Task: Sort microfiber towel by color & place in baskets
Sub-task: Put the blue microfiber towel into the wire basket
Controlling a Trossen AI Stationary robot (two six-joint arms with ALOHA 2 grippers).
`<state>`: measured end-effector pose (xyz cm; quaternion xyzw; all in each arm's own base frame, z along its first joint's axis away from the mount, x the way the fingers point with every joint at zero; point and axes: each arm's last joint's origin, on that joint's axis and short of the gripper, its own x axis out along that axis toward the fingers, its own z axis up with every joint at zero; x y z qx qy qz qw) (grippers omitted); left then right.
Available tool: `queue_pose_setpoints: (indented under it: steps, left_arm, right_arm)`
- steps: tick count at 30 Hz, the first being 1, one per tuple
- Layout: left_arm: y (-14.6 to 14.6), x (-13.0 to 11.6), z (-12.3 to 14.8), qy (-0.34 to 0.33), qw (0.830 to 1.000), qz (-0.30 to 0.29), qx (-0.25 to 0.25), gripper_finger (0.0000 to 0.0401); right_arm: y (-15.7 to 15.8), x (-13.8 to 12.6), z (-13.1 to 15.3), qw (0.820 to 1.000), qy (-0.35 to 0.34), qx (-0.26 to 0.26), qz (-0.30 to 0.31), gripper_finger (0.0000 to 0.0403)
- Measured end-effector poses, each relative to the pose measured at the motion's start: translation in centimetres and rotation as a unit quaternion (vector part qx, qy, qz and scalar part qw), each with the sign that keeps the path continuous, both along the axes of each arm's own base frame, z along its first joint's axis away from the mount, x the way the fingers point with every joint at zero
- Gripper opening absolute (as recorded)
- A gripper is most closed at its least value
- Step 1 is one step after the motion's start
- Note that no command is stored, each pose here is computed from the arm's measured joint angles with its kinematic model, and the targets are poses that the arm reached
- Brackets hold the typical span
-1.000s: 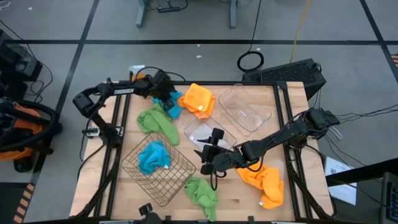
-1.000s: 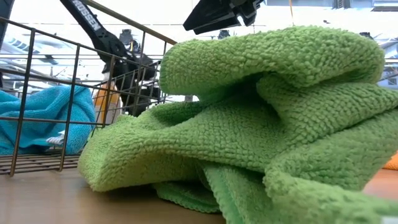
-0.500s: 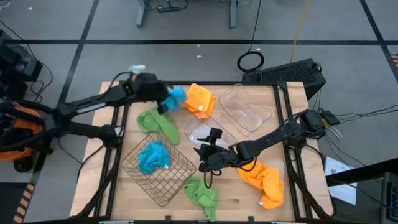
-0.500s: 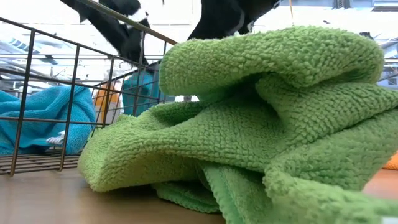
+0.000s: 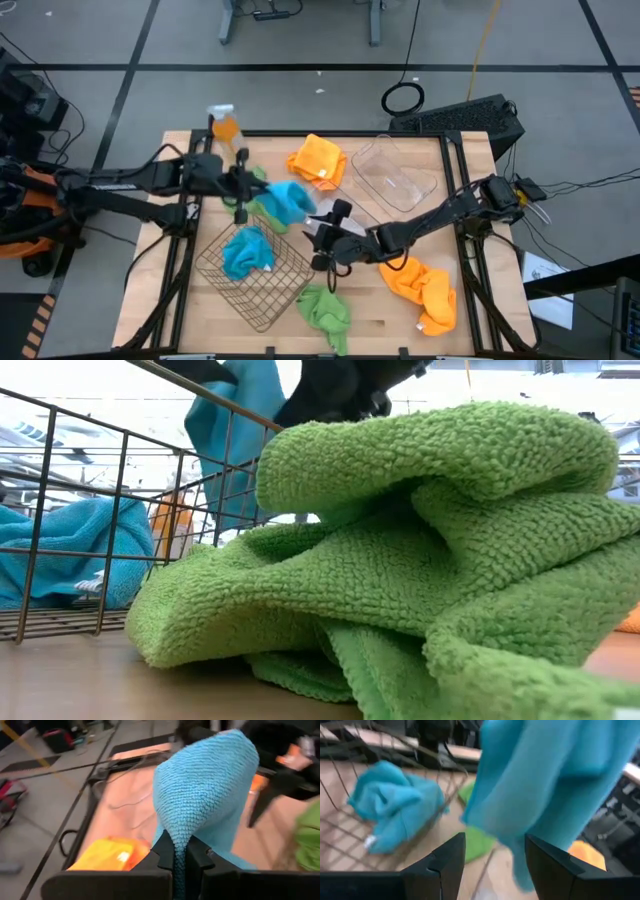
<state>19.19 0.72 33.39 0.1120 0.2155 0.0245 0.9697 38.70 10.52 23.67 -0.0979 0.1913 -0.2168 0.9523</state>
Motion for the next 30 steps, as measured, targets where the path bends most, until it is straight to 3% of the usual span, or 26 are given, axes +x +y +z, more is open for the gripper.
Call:
queue_pose_setpoints:
  steps: [11, 17, 22, 30]
  left_arm:
    - [-6.0, 1.0, -1.0, 0.015, 0.997, -0.049, 0.06, 0.0011]
    - [-7.8, 1.7, -1.8, 0.024, 0.995, -0.072, 0.07, 0.0019]
    - [-8.6, 2.2, -2.6, 0.037, 0.993, -0.051, 0.097, 0.0022]
    - [-9.2, 2.5, -2.2, 0.012, 0.992, -0.059, 0.108, 0.0023]
  right_arm:
    - [2.9, -0.1, 2.5, 0.992, -0.088, -0.062, 0.06, 0.0193]
    - [3.9, -0.4, 3.0, 0.99, -0.118, -0.045, 0.066, 0.0205]
    - [4.8, -0.7, 3.0, 0.989, -0.123, -0.033, 0.073, 0.0247]
    - [5.7, -1.9, 2.1, 0.994, -0.076, -0.077, -0.024, 0.0319]
